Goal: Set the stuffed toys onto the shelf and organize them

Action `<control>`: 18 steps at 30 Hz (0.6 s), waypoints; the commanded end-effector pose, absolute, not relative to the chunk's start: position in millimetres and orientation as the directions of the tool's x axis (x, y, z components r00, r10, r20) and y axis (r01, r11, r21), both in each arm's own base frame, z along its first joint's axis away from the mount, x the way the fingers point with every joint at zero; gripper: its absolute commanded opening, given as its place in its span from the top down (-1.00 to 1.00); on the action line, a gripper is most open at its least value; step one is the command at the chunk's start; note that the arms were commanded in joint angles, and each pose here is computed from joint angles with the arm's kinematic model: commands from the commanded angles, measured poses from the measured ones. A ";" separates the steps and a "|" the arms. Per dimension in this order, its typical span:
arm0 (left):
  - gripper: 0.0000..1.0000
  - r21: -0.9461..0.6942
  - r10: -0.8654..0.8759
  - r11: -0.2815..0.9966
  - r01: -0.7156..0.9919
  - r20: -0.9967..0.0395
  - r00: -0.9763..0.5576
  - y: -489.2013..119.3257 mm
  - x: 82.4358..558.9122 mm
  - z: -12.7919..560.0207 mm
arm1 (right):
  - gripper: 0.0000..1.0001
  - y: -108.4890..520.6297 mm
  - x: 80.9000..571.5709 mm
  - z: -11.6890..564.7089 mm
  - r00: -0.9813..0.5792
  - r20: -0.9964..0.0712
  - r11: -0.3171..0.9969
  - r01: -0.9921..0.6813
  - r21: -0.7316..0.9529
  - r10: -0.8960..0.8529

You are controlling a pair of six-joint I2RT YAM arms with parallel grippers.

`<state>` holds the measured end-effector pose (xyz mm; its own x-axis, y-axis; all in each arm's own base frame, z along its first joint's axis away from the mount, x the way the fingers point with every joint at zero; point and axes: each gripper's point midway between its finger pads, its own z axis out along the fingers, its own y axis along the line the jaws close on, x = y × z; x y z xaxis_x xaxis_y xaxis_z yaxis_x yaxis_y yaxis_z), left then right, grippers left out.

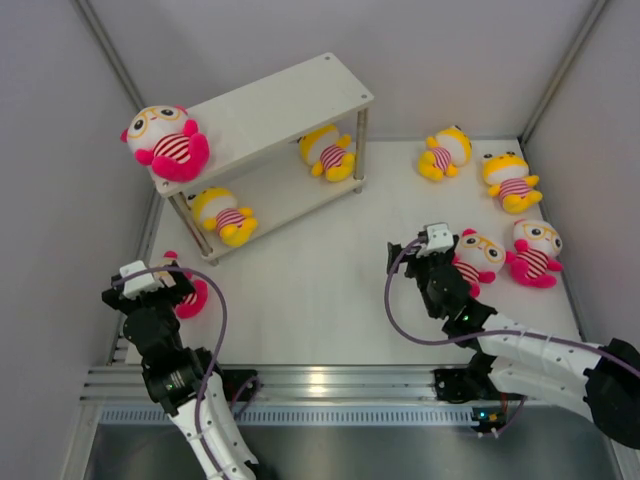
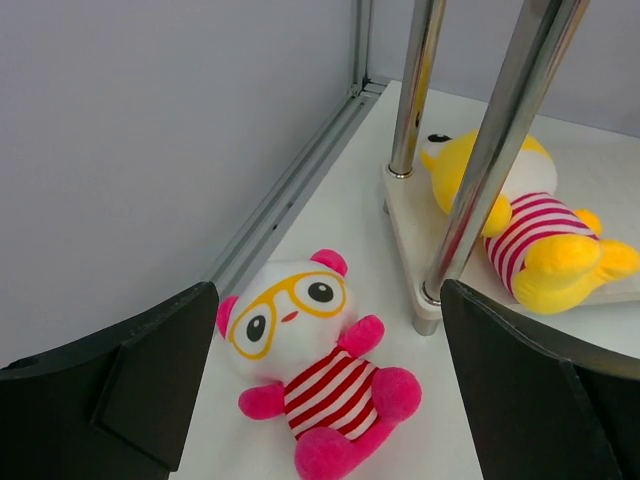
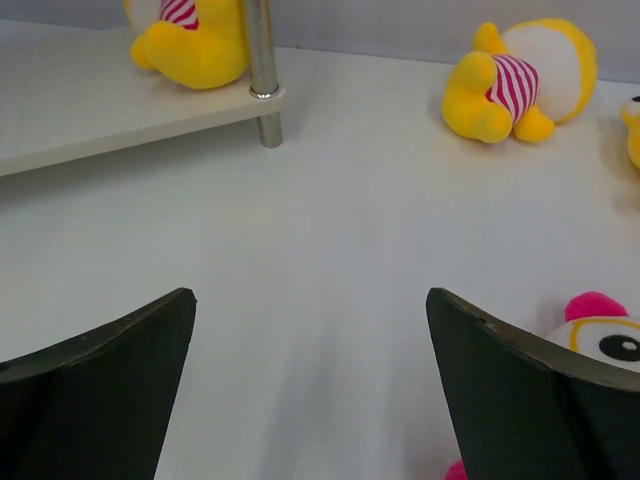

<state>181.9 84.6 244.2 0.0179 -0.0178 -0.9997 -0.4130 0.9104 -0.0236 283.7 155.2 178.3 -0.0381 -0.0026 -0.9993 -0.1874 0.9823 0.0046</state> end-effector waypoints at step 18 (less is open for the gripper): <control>-0.94 -0.115 -0.072 0.899 -0.422 -0.991 0.117 79.9 175.0 299.7 | -0.98 29.1 479.6 201.4 -0.204 -0.895 0.913 0.190 0.360 0.396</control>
